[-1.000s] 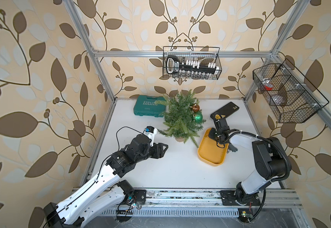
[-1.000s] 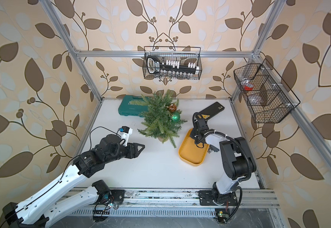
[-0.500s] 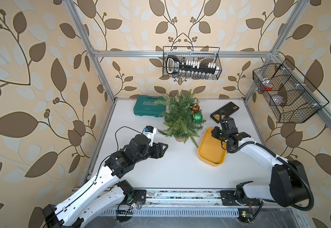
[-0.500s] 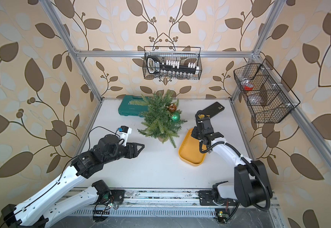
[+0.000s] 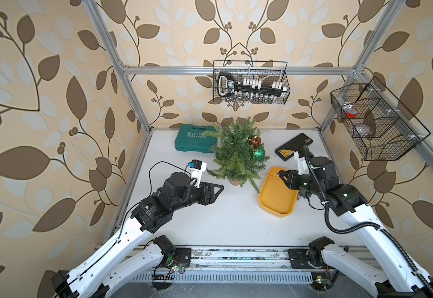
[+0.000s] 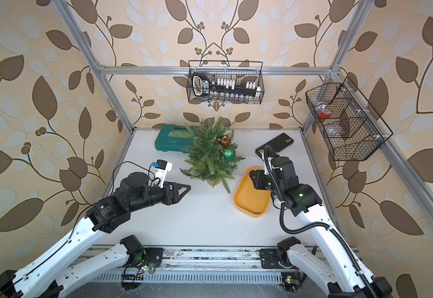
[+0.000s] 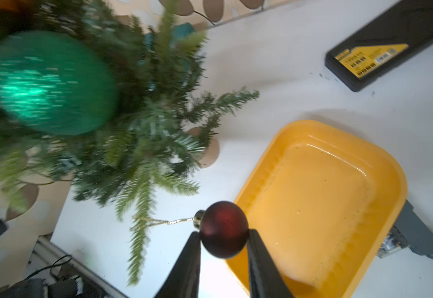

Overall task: Decorate the small christmas tree with ornaments
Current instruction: Pick up an ornament from the container.

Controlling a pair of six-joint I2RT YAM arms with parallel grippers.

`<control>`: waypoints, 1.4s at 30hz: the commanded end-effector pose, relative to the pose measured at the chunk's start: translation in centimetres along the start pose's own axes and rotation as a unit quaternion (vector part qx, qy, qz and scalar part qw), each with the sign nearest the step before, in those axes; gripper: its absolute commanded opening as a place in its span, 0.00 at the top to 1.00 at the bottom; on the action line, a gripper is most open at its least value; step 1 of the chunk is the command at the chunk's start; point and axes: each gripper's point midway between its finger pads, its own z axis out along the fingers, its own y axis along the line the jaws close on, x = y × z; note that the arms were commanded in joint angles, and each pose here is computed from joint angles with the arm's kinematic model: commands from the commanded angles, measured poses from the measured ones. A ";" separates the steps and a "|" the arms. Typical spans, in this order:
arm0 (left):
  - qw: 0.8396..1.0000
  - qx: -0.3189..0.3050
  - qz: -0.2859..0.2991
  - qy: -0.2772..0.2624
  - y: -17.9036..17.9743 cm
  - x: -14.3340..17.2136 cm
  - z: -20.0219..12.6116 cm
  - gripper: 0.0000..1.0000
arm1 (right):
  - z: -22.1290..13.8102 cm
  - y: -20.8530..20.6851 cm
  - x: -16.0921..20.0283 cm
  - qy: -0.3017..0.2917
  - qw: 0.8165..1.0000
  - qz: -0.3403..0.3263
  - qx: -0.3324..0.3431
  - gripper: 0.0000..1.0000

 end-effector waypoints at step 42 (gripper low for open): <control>0.991 0.086 0.068 -0.074 -7.3 -5.5 -4.9 0.36 | -1.7 19.4 -3.5 0.023 0.980 -0.178 -0.085 0.70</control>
